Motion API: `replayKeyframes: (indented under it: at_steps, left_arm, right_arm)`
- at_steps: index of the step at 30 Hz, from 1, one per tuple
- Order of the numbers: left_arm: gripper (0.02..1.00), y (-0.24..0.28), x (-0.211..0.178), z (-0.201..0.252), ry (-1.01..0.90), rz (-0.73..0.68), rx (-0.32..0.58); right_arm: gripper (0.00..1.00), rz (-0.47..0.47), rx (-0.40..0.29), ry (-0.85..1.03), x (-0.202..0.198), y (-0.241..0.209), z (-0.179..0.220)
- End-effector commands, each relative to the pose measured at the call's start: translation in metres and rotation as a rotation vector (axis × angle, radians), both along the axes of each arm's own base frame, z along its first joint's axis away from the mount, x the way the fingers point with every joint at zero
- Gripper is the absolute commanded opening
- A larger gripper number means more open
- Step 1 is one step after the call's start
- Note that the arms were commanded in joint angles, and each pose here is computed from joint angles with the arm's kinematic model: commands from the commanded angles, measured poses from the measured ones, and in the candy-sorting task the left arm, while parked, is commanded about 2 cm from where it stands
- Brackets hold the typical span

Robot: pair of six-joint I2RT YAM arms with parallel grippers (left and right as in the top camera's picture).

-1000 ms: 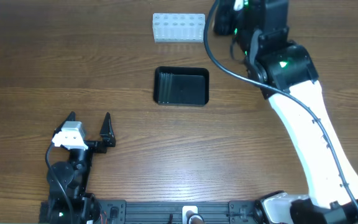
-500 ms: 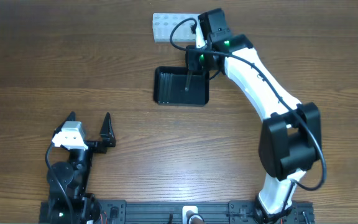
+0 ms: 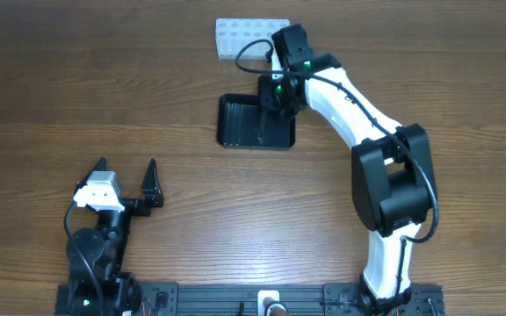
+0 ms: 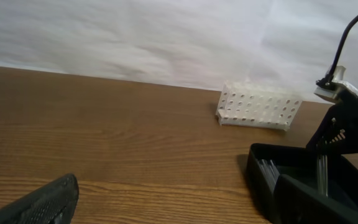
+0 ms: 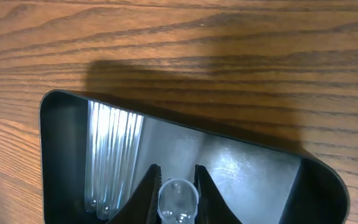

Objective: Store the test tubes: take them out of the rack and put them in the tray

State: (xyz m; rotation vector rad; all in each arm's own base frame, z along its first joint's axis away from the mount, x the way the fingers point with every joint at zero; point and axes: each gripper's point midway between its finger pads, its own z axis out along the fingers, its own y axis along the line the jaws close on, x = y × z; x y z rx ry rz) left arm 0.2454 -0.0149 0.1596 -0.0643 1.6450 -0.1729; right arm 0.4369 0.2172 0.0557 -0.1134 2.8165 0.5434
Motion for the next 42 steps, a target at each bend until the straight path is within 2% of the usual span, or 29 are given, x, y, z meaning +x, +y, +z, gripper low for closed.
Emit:
replayKeyframes:
  at_steps: [1, 3, 5, 7, 10, 14, 15, 16, 18, 21, 23, 27, 30, 34, 42]
  left_arm:
    - [1.0, 0.004, 0.0, -0.002, -0.002, 0.018, 0.016]
    - [1.0, 0.004, 0.0, -0.002, -0.002, 0.018, 0.016]
    - [1.0, 0.004, 0.0, -0.002, -0.002, 0.018, 0.016]
    - [0.998, 0.004, 0.0, -0.002, -0.002, 0.018, 0.016]
    - [1.0, 0.004, 0.0, -0.002, -0.002, 0.018, 0.016]
    - [1.0, 0.004, 0.0, -0.002, -0.002, 0.018, 0.016]
    - [0.998, 0.004, 0.0, -0.002, -0.002, 0.018, 0.016]
    - [1.0, 0.004, 0.0, -0.002, -0.002, 0.018, 0.016]
    - [0.998, 0.004, 0.0, -0.002, -0.002, 0.018, 0.016]
    - [0.998, 0.004, 0.0, -0.002, -0.002, 0.018, 0.016]
    - [1.0, 0.004, 0.0, -0.002, -0.002, 0.018, 0.016]
    - [1.0, 0.004, 0.0, -0.002, -0.002, 0.018, 0.016]
    - [0.998, 0.004, 0.0, -0.002, -0.002, 0.018, 0.016]
    - [1.0, 0.004, 0.0, -0.002, -0.002, 0.018, 0.016]
    - [1.0, 0.004, 0.0, -0.002, -0.002, 0.018, 0.016]
  right_arm:
    - [0.211, 0.021, -0.005, 0.015, -0.005, 0.014, -0.012]
    - [0.283, 0.022, -0.003, 0.009, -0.004, 0.014, -0.01]
    - [0.419, 0.024, -0.008, -0.016, -0.002, 0.013, -0.001]
    - [0.509, 0.024, -0.031, -0.066, 0.002, 0.007, 0.016]
    - [0.68, 0.048, -0.056, -0.181, 0.005, -0.003, 0.062]
    - [0.963, 0.078, -0.047, -0.441, 0.005, -0.035, 0.153]
    - [0.991, 0.08, -0.051, -0.536, 0.005, -0.049, 0.177]
    - [0.993, 0.033, -0.06, -0.696, 0.002, -0.084, 0.215]
    - [0.991, -0.063, -0.07, -0.811, -0.011, -0.129, 0.244]
    - [0.993, -0.205, -0.131, -0.867, -0.053, -0.193, 0.254]
    - [0.993, -0.242, -0.184, -0.899, -0.083, -0.217, 0.248]
    - [0.993, -0.257, -0.266, -1.001, -0.133, -0.228, 0.232]
    - [0.993, -0.31, -0.303, -1.066, -0.164, -0.234, 0.219]
    - [0.993, -0.381, -0.268, -1.122, -0.19, -0.236, 0.204]
    - [0.993, -0.375, -0.245, -1.179, -0.211, -0.228, 0.157]
